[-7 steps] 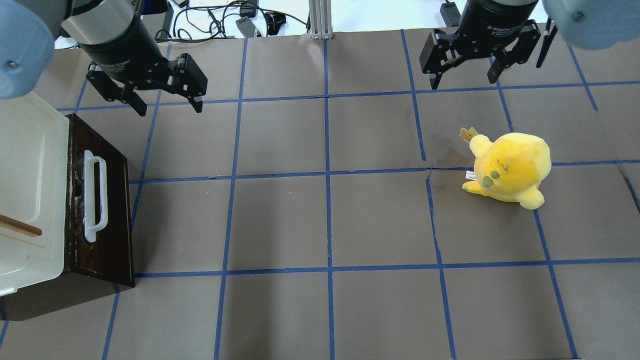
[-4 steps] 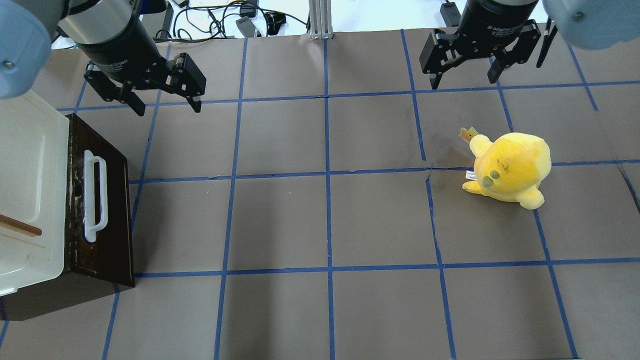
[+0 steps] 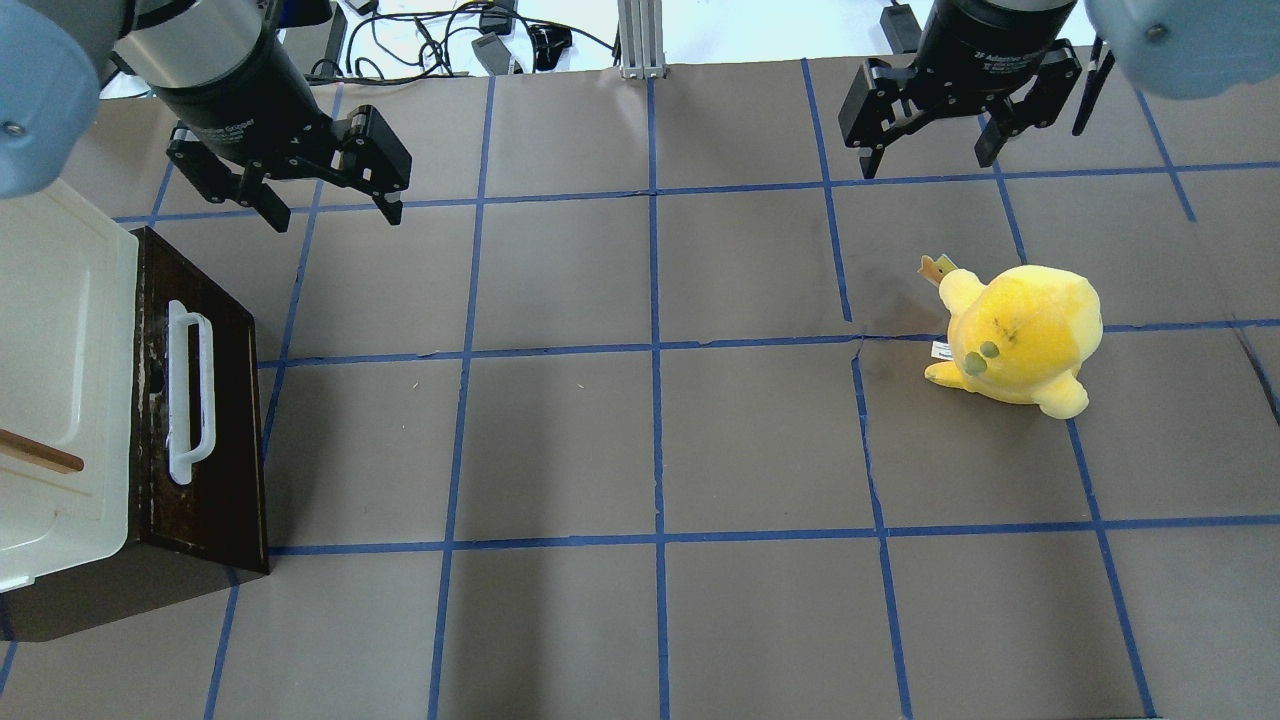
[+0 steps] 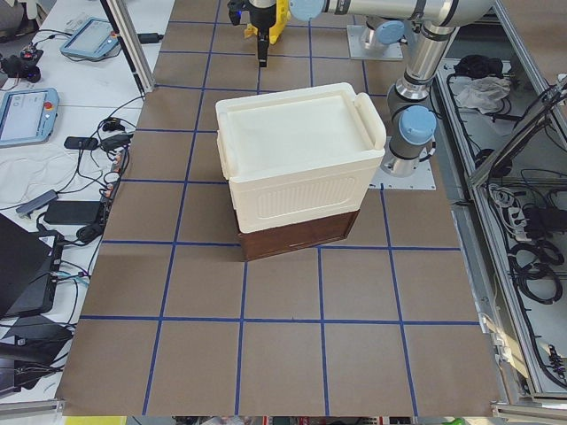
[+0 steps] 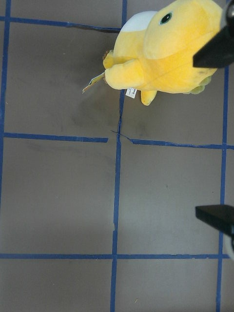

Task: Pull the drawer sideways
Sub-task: 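Move the left gripper down toward the white handle on the wooden drawer front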

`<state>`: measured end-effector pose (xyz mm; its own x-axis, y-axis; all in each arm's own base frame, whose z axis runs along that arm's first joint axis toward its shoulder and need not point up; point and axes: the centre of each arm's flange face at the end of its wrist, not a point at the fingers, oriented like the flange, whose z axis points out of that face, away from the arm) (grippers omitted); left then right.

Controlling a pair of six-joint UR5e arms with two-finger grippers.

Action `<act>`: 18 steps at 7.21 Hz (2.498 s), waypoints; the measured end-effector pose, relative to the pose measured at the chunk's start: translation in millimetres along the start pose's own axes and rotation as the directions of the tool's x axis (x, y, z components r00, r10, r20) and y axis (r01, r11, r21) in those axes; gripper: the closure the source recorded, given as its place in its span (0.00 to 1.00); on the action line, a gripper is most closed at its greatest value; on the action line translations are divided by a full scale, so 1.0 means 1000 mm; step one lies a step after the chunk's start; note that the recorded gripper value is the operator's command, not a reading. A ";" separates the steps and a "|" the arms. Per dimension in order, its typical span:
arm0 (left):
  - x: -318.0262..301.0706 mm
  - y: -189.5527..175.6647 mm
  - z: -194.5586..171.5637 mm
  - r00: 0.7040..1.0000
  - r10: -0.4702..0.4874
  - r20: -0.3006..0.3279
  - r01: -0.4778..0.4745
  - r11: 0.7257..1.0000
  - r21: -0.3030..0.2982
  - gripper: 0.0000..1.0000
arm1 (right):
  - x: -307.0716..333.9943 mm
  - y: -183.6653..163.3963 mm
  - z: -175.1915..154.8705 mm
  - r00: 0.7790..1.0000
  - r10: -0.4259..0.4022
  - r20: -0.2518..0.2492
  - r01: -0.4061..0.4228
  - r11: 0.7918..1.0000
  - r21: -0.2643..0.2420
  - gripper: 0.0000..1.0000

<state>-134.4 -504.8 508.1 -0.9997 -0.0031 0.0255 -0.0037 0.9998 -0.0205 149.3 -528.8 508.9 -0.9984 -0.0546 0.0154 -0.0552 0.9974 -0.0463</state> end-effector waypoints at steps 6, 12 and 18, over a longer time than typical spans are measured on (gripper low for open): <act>-0.021 -0.008 0.052 0.989 -0.036 0.143 0.046 0.997 -0.065 0.00 | 0.000 0.000 0.000 1.000 0.000 0.000 0.000 1.000 0.000 0.00; -0.056 -0.019 0.170 0.885 -0.067 0.461 0.173 0.966 -0.192 0.00 | 0.000 0.000 0.000 1.000 0.000 0.000 0.000 1.000 0.000 0.00; -0.082 -0.036 0.229 0.719 0.043 0.694 0.187 0.949 -0.253 0.00 | 0.000 0.000 0.000 1.000 0.000 0.000 0.000 1.000 0.000 0.00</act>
<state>-58.2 -544.7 277.5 -0.7363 0.0264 -0.6761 -0.1843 0.9536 0.2379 149.3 -528.8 508.9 -0.9984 -0.0545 0.0151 -0.0551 0.9974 -0.0463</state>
